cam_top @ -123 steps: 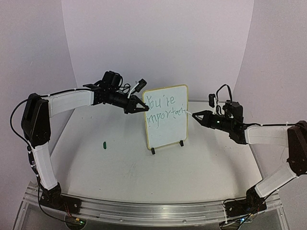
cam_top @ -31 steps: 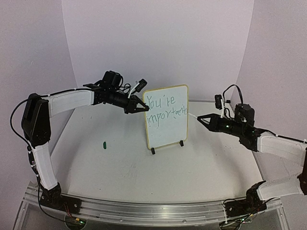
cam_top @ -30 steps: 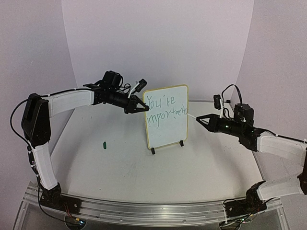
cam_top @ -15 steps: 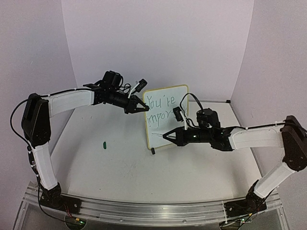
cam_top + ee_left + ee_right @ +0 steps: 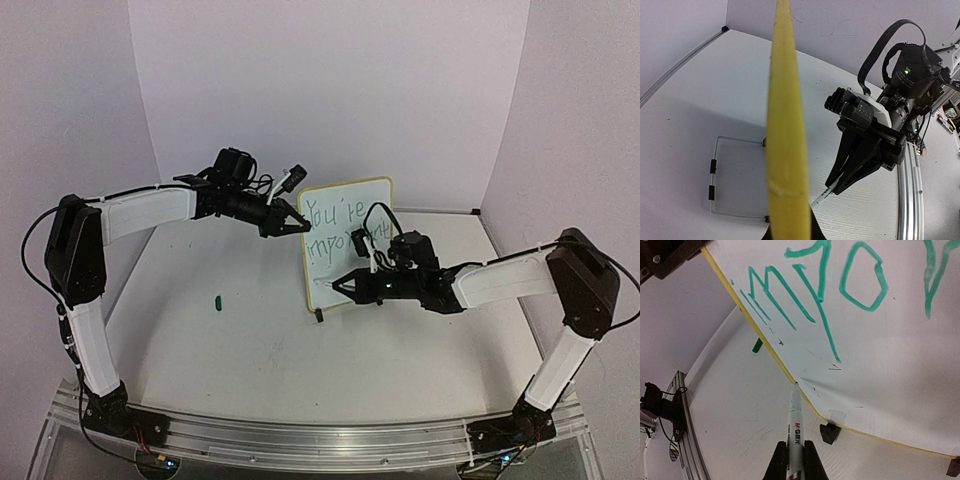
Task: Write a sentence on the whiteboard
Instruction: Pick up the sentence from the whiteboard.
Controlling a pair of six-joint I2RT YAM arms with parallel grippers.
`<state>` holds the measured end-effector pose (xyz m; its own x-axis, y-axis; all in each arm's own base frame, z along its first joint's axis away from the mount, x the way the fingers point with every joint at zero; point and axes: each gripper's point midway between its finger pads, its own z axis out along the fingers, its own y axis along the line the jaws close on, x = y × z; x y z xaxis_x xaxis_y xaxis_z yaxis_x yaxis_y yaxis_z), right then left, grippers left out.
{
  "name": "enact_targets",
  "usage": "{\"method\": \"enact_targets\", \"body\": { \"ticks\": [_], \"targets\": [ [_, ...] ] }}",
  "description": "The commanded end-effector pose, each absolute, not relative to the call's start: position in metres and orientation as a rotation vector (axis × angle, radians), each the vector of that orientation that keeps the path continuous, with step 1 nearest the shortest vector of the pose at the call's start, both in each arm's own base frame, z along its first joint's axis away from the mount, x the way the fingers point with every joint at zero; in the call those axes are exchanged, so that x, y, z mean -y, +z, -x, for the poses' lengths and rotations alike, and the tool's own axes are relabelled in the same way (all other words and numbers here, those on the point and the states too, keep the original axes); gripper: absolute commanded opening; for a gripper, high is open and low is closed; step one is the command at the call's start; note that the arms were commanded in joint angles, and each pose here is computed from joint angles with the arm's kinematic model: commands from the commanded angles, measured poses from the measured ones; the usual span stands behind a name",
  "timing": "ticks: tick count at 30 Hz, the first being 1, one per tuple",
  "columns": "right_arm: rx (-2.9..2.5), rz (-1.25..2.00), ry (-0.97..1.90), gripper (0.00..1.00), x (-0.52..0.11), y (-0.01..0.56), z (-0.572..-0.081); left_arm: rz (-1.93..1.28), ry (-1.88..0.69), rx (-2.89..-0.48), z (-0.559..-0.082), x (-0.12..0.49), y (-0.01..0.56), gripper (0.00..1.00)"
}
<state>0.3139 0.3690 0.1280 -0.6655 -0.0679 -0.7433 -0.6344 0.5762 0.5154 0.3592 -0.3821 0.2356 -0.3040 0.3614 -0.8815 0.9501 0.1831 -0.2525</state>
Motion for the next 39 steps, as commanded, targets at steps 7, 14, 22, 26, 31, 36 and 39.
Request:
{"method": "enact_targets", "body": {
  "ticks": [7,14,22,26,31,36,39],
  "targets": [
    [-2.095,0.494,1.040,0.00,-0.375,0.130,-0.330,-1.277,-1.141,-1.884,-0.342,0.384,0.211,0.00],
    [-2.152,0.485,1.034,0.00,-0.372,0.109,-0.325,-1.278,-1.140,-1.880,-0.342,0.384,0.212,0.00],
    [-2.162,0.484,1.029,0.00,-0.373,0.104,-0.327,-1.278,-1.139,-1.881,-0.341,0.384,0.213,0.00],
    [-2.131,0.476,1.035,0.00,-0.373,0.116,-0.328,-1.279,-1.139,-1.880,-0.341,0.384,0.213,0.00],
    [-2.058,0.463,1.050,0.00,-0.372,0.142,-0.331,-1.278,-1.138,-1.881,-0.341,0.384,0.212,0.00],
    [-2.002,0.440,1.065,0.00,-0.370,0.160,-0.332,-1.278,-1.138,-1.881,-0.341,0.384,0.212,0.00],
    [-1.991,0.426,1.058,0.00,-0.368,0.164,-0.333,-1.279,-1.138,-1.882,-0.341,0.384,0.212,0.00]
  ]
}}
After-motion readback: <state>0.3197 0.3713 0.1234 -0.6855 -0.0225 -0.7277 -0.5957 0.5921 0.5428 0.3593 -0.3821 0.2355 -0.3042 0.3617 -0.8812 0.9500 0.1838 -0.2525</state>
